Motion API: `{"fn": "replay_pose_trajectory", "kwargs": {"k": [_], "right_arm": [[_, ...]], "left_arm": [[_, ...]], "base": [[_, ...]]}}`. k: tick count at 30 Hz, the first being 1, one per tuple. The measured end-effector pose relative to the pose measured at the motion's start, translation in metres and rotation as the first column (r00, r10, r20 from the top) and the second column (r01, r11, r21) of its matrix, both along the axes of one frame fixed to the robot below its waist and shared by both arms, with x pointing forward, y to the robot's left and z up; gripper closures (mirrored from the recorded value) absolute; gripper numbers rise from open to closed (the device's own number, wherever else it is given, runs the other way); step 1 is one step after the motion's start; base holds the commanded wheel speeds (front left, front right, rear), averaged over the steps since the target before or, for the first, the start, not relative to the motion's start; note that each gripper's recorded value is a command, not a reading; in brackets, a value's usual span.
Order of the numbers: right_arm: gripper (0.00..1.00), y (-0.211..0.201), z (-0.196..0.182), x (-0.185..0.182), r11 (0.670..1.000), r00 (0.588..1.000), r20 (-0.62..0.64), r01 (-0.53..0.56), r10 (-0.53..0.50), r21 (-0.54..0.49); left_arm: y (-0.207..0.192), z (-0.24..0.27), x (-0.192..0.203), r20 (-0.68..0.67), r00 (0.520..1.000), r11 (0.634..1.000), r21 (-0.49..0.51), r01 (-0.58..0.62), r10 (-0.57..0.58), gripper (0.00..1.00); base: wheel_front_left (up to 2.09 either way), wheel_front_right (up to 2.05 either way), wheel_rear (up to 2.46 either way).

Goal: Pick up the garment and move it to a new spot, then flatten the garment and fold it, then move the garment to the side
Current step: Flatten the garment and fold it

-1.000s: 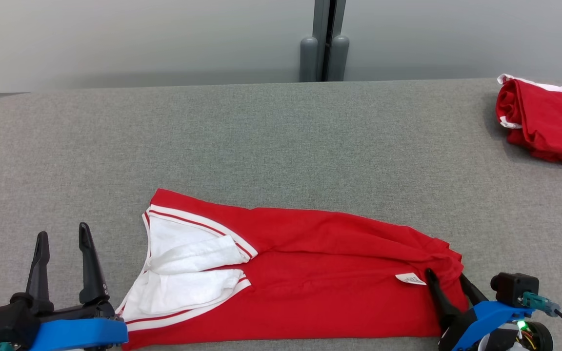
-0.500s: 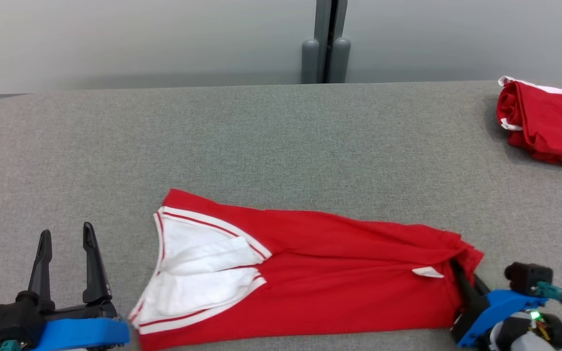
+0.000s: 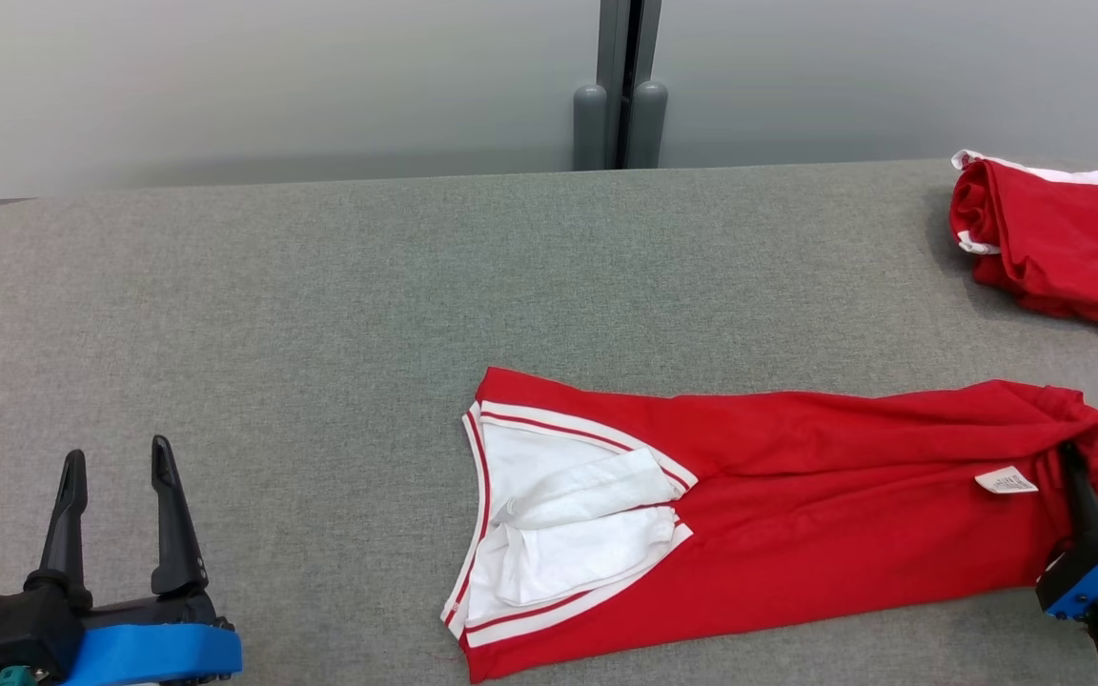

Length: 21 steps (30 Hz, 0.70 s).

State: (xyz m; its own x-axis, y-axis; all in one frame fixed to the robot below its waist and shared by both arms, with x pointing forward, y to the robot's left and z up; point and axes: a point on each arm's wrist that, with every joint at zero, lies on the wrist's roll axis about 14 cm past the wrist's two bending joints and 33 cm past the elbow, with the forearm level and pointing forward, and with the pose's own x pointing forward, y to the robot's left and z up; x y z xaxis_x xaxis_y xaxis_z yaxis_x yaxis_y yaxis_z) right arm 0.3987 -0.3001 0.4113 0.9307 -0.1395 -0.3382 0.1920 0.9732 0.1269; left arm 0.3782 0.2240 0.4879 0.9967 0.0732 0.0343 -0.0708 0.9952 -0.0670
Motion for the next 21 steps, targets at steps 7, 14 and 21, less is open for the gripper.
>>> {"fn": "replay_pose_trajectory", "kwargs": {"k": [7,14,21], "right_arm": [[1.0,0.027,0.018,0.01,0.998,0.996,0.071,-0.057,0.055,0.026],[1.0,0.083,0.035,0.016,0.981,0.976,0.138,-0.181,0.17,0.066],[1.0,0.147,0.049,0.02,0.94,0.936,0.179,-0.324,0.303,0.106]], "left_arm": [[0.001,0.002,-0.001,0.004,1.0,1.0,0.004,-0.007,0.007,0.0],[0.001,0.0,-0.002,-0.001,1.0,1.0,-0.001,-0.012,0.012,0.0],[0.001,-0.001,-0.004,-0.005,1.0,1.0,-0.003,-0.014,0.014,0.0]], "base": [[0.0,0.0,0.0],[0.0,0.0,0.0],[0.0,0.0,0.0]]}}
